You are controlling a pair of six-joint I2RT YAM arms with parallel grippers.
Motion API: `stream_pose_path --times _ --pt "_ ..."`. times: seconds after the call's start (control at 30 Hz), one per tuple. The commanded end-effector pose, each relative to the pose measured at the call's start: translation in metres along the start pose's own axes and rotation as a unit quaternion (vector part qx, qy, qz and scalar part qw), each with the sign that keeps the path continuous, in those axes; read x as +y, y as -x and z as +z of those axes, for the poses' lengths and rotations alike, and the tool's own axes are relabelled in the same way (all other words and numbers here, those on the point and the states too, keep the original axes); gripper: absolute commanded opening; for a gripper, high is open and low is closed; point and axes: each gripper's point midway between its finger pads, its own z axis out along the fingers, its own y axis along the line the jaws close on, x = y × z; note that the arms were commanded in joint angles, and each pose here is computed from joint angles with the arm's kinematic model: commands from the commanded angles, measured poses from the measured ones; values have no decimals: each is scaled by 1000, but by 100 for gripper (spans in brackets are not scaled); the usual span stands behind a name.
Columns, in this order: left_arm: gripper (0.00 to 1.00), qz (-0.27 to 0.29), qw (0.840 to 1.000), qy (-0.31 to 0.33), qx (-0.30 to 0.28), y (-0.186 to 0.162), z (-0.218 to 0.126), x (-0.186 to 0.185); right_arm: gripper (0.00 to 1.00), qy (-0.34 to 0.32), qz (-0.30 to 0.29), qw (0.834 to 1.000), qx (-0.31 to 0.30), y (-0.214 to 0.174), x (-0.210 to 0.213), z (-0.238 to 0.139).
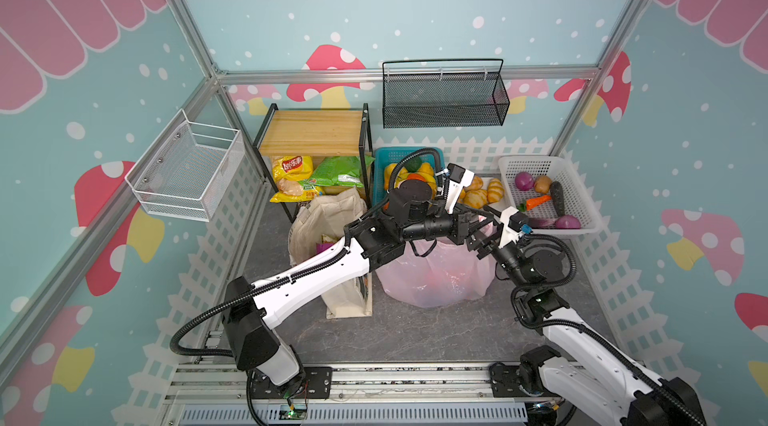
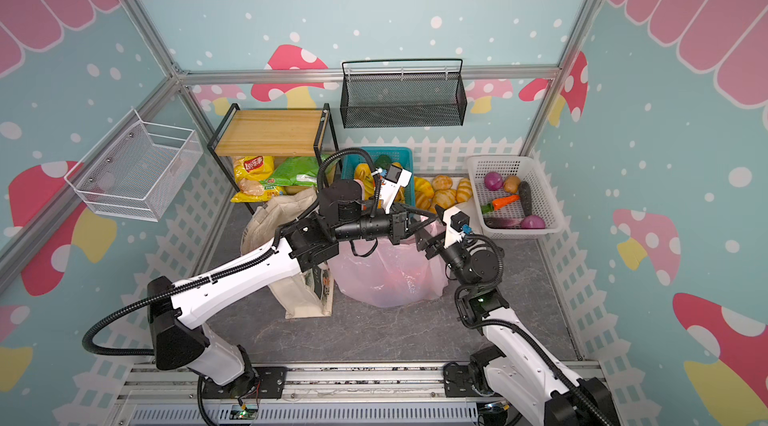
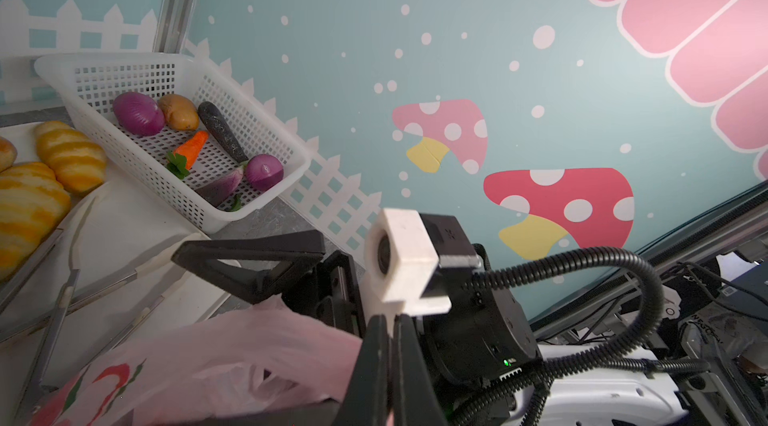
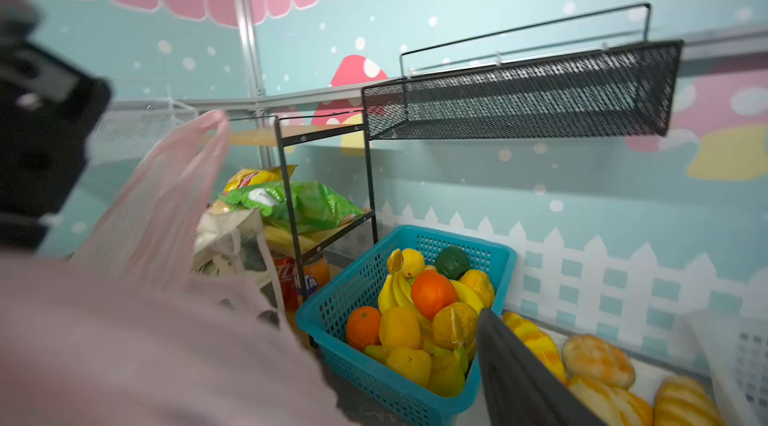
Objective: Place the mixed food into the grocery bags and tie them
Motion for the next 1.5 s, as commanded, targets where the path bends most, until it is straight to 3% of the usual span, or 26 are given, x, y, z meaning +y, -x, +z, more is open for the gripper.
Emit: stream_pose_path --times 0.0,0.07,0.2,0.37,0.5,0.73,0.9,1.0,1.2,1.47 --pt "0 -9 1000 -19 -9 4 1 -7 59 -176 49 983 15 -15 -55 2" --pt "0 -10 1000 -19 -12 6 -2 -8 48 -211 62 973 65 -49 -66 0" --pt "0 -12 1000 -7 -24 11 -8 -1 38 -205 71 966 145 -109 -65 -15" --pt "0 -15 999 17 -31 14 -11 16 33 -131 63 975 169 -118 -41 -25" --pt "0 -10 999 23 -26 15 -10 24 43 -28 24 988 149 -91 -6 -19" --pt "0 -6 999 27 -21 15 -11 30 82 72 -43 988 133 -45 24 -13" --pt "0 6 1000 22 -14 17 -16 26 93 133 -78 982 112 -21 29 -30" --pt "0 16 1000 20 -5 20 -20 26 94 157 -81 980 94 -11 28 -37" --pt "0 19 999 -4 25 19 -25 21 92 271 -77 957 66 2 36 -41" --pt "0 20 998 -27 55 13 -27 14 73 362 -88 925 69 -5 41 -22"
